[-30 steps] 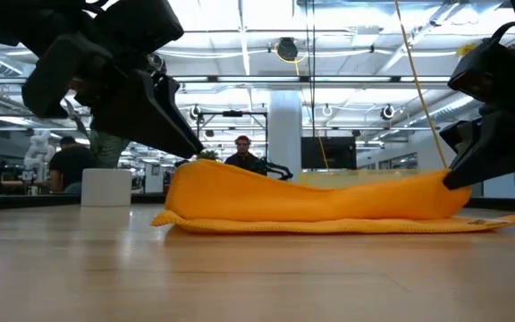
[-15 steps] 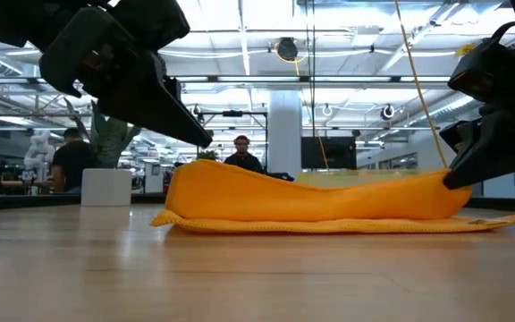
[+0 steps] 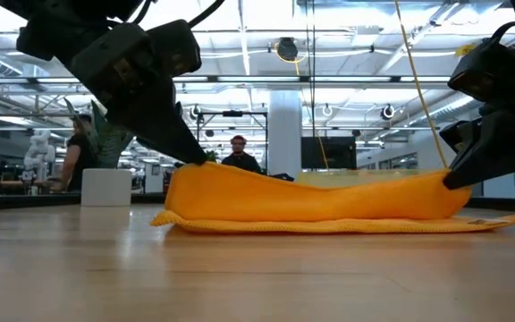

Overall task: Fold microfiber towels
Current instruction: Fold the orange kitchen towel

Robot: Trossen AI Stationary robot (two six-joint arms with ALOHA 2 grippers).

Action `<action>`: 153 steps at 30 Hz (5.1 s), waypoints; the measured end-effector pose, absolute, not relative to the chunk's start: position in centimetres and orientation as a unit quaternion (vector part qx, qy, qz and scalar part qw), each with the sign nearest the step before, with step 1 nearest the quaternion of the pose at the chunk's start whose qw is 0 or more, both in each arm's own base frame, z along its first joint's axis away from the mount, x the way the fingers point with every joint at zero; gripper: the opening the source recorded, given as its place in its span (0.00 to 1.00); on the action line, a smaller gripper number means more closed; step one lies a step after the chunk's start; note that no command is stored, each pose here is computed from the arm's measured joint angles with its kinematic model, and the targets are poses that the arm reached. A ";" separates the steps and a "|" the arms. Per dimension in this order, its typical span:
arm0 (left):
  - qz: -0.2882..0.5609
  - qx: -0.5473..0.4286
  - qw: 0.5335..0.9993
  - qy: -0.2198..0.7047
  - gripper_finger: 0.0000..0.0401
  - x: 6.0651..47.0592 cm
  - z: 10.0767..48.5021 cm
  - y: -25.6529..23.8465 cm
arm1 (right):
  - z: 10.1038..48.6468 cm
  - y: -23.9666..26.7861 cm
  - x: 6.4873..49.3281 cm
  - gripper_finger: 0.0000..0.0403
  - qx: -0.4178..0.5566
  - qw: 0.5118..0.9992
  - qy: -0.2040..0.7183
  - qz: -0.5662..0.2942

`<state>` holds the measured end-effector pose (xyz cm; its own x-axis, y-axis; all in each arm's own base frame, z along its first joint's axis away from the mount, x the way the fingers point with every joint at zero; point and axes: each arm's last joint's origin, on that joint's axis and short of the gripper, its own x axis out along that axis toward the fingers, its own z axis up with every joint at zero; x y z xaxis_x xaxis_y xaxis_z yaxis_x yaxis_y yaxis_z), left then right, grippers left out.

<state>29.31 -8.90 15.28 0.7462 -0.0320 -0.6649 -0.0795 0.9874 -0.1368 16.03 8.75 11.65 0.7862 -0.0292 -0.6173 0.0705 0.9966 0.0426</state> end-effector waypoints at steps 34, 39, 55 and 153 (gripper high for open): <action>0.291 0.213 0.893 0.269 0.02 29.9 21.5 -6.3 | 15.6 2.3 18.3 0.00 -0.178 0.891 0.206 -0.363; 0.343 0.222 0.864 0.295 0.01 30.2 21.1 -3.5 | 16.2 -0.8 18.7 0.00 -0.209 0.848 0.221 -0.434; 0.182 0.137 0.920 0.318 0.02 29.4 19.7 -8.3 | 14.7 4.7 17.9 0.00 -0.105 0.943 0.225 -0.220; 0.161 0.180 0.909 0.341 0.02 28.7 16.2 -3.1 | 10.7 2.5 15.4 0.00 -0.045 0.965 0.235 -0.103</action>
